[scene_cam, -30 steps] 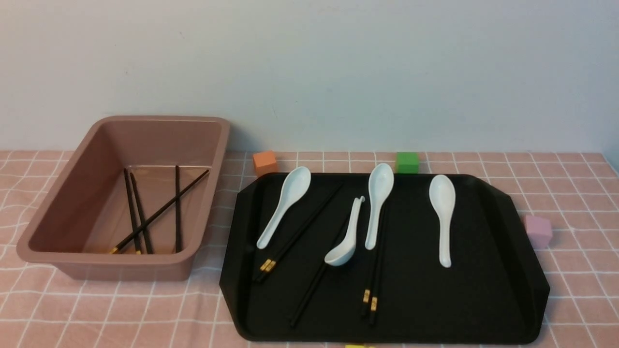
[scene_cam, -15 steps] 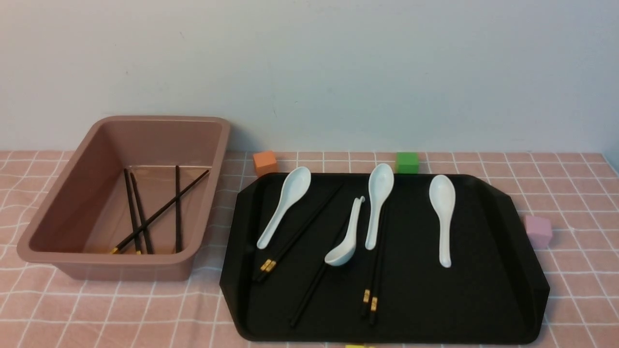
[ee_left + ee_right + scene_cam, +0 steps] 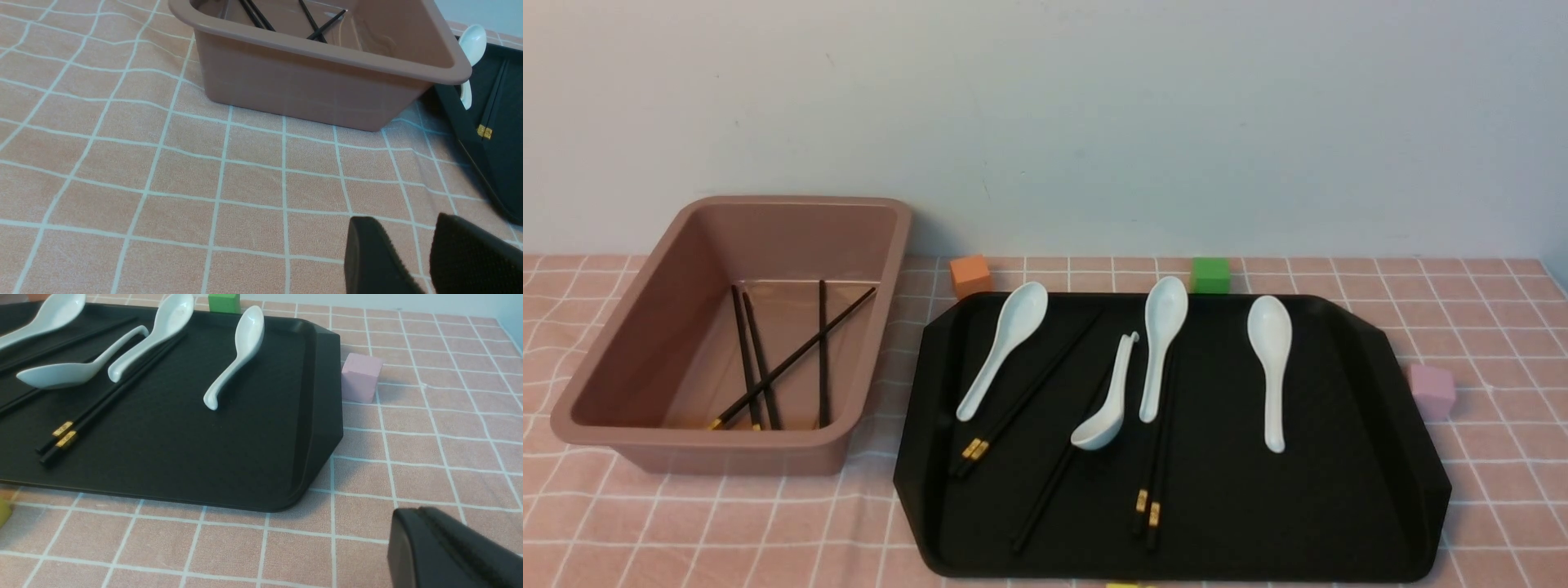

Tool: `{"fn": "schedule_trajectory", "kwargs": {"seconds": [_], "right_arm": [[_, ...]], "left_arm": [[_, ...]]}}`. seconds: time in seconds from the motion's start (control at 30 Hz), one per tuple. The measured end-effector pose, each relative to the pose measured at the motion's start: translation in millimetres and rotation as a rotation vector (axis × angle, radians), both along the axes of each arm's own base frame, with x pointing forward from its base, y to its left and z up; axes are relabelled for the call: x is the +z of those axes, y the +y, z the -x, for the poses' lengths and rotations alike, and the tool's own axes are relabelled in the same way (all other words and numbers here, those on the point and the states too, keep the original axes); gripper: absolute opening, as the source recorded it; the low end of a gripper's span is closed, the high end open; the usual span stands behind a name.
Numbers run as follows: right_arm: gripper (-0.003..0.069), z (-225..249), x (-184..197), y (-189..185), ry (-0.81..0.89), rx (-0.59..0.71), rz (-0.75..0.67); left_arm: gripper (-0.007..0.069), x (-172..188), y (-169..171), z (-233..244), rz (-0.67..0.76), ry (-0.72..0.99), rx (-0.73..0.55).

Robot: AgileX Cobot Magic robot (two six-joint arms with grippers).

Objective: On pink tablecloth take chopsticks from black tray and put them in box.

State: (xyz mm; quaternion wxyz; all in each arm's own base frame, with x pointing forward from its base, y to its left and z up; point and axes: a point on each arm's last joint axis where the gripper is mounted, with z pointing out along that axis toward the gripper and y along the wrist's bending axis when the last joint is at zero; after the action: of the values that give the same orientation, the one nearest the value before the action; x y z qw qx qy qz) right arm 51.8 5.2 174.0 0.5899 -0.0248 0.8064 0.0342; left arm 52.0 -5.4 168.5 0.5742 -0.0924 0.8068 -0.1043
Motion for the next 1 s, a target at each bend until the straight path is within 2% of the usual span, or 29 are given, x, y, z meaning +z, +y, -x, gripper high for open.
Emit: {"fn": "schedule_trajectory", "kwargs": {"seconds": [1.0], "right_arm": [[0.0028, 0.0, 0.0, 0.0, 0.000, 0.000, 0.000]], "left_arm": [[0.0239, 0.0, 0.0, 0.0, 0.000, 0.000, 0.000]]}}
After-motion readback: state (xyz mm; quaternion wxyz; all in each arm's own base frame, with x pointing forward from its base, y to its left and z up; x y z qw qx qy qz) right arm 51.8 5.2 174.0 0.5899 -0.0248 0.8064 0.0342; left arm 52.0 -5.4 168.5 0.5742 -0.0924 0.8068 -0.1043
